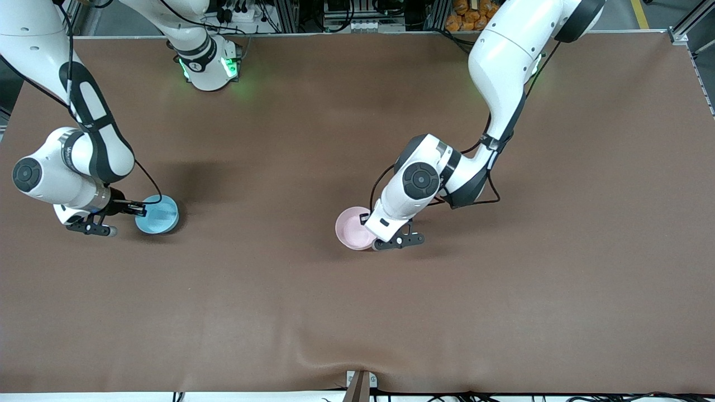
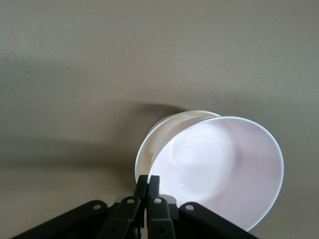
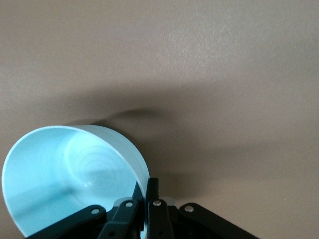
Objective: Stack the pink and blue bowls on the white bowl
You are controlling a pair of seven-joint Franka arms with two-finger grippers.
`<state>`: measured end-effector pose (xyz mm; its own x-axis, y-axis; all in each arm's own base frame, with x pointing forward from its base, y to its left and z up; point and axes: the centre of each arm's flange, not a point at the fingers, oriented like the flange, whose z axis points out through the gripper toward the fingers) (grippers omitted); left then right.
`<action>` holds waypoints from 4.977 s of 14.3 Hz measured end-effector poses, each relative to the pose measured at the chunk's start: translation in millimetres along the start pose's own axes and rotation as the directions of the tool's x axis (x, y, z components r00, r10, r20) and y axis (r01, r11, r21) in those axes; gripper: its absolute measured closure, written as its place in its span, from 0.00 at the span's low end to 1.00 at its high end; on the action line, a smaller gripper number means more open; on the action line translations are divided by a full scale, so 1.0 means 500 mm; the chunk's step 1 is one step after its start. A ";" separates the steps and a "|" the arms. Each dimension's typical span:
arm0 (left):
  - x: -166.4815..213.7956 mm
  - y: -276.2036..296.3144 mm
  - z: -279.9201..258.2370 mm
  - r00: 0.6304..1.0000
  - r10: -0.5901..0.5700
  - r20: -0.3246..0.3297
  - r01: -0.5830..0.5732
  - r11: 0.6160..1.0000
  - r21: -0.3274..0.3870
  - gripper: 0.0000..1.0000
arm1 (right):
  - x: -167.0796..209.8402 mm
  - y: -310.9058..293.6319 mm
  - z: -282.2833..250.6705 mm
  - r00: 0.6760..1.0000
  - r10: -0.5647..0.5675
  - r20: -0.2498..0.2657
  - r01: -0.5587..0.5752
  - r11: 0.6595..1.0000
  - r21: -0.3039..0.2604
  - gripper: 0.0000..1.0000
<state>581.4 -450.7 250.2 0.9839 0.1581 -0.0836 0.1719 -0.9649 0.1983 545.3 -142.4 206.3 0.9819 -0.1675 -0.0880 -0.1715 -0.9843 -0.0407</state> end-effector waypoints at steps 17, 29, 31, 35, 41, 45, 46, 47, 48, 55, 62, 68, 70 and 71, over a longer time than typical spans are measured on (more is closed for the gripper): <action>0.021 0.001 -0.003 0.999 -0.010 -0.039 0.008 0.999 -0.036 0.33 | 0.105 -0.265 -0.307 0.975 -0.194 0.105 0.187 0.980 0.074 0.96; 0.140 -0.204 -0.461 0.967 0.165 -0.195 -0.120 0.967 0.224 0.00 | -0.036 -0.784 -0.297 0.997 -0.034 0.069 0.021 0.983 0.180 0.96; 0.148 -0.244 -0.540 0.956 0.197 -0.219 -0.144 0.961 0.234 0.00 | -0.074 -0.867 -0.293 0.999 -0.010 0.038 0.003 0.982 0.189 0.96; 0.147 -0.345 -0.672 0.958 0.200 -0.206 -0.145 0.956 0.257 0.00 | -0.136 -0.993 -0.234 0.999 0.036 0.003 -0.036 0.979 0.202 0.96; 0.074 -0.454 -0.806 0.979 0.173 -0.109 -0.152 0.972 0.180 0.00 | -0.144 -1.072 -0.146 0.998 0.055 -0.010 -0.052 0.978 0.201 0.96; -0.019 -0.514 -0.838 0.977 0.178 -0.114 -0.158 0.973 0.167 0.00 | -0.117 -1.112 -0.107 0.999 0.044 -0.018 -0.040 0.978 0.205 0.96; -0.049 -0.519 -0.836 0.976 0.181 -0.124 -0.159 0.972 0.171 0.00 | -0.115 -1.120 -0.098 0.999 0.041 -0.019 -0.036 0.978 0.205 0.96; -0.069 -0.524 -0.835 0.974 0.184 -0.131 -0.160 0.972 0.174 0.00 | -0.113 -1.125 -0.090 0.999 0.040 -0.025 -0.034 0.978 0.207 0.96; -0.080 -0.526 -0.835 0.973 0.187 -0.138 -0.162 0.971 0.175 0.00 | -0.112 -1.129 -0.083 0.999 0.041 -0.033 -0.033 0.977 0.212 0.96; -0.007 -0.588 -0.865 0.972 0.169 -0.164 -0.143 0.976 0.162 0.00 | -0.131 -1.150 -0.028 1.000 0.022 -0.022 -0.017 0.981 0.193 0.96; 0.035 -0.584 -0.856 0.972 0.173 -0.156 -0.149 0.976 0.156 0.00 | -0.145 -1.163 -0.014 1.000 0.009 -0.019 -0.005 0.982 0.187 0.91; 0.033 -0.589 -0.871 0.973 0.170 -0.155 -0.145 0.977 0.156 0.00 | -0.117 -1.151 -0.043 0.999 0.026 -0.048 -0.016 0.980 0.198 0.31; 0.035 -0.597 -0.872 0.974 0.165 -0.154 -0.140 0.978 0.157 0.00 | -0.083 -1.121 -0.097 0.996 0.054 -0.065 -0.039 0.978 0.202 0.11; 0.036 -0.599 -0.872 0.975 0.162 -0.153 -0.138 0.978 0.157 0.00 | -0.063 -1.092 -0.137 0.996 0.071 -0.059 -0.058 0.978 0.198 0.02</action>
<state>569.0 -67.5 615.3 0.9945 0.0295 0.1006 0.0243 -0.9983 0.0525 613.4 396.7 299.4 0.9702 -0.2402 -0.0317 -0.2409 -0.9425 -0.2317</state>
